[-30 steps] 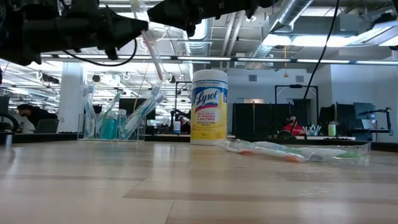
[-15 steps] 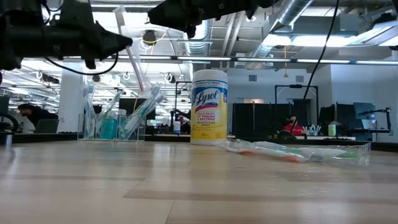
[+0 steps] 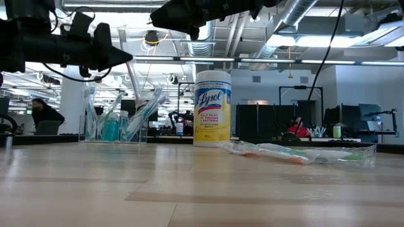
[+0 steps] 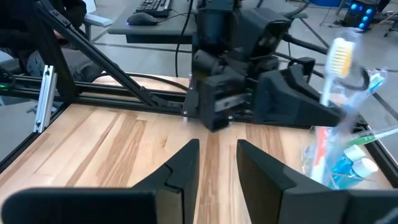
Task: Pick & Place toothbrushing station
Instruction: Put the orange toothbrush into the transparent organizer
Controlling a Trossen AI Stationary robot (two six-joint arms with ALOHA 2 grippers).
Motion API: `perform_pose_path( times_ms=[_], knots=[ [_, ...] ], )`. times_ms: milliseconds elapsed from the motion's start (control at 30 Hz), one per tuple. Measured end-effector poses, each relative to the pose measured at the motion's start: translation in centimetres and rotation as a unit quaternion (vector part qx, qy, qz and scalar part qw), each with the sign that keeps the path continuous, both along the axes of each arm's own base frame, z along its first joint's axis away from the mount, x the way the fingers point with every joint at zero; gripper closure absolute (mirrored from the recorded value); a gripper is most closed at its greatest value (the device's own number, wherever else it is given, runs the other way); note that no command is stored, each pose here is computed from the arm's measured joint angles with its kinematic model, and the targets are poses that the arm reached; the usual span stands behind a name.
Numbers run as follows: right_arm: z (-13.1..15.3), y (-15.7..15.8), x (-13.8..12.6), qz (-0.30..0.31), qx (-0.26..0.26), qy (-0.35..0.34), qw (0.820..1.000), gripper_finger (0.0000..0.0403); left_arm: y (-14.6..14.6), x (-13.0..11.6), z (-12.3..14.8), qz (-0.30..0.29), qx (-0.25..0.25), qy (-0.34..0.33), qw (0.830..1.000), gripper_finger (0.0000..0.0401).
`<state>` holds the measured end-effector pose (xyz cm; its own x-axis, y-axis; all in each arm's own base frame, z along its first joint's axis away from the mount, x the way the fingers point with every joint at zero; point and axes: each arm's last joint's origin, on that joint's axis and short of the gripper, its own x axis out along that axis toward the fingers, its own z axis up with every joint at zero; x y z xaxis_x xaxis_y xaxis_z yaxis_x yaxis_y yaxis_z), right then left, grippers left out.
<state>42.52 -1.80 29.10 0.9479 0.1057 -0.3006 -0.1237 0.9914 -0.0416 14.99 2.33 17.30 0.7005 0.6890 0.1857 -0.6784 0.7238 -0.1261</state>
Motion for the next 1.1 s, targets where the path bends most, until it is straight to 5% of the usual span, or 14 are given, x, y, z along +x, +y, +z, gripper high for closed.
perform_pose_path(
  times_ms=[567,1100],
  knots=[
    [-0.2,0.0,0.0,0.001,-0.001,0.007,1.0,0.0305,3.0,1.3,0.7,0.08,-0.013,0.054,0.995,0.0379],
    [-0.8,0.0,-0.2,0.001,0.0,0.035,0.999,0.0305,5.7,0.9,0.6,0.092,-0.03,0.072,0.993,0.0379]
  ],
)
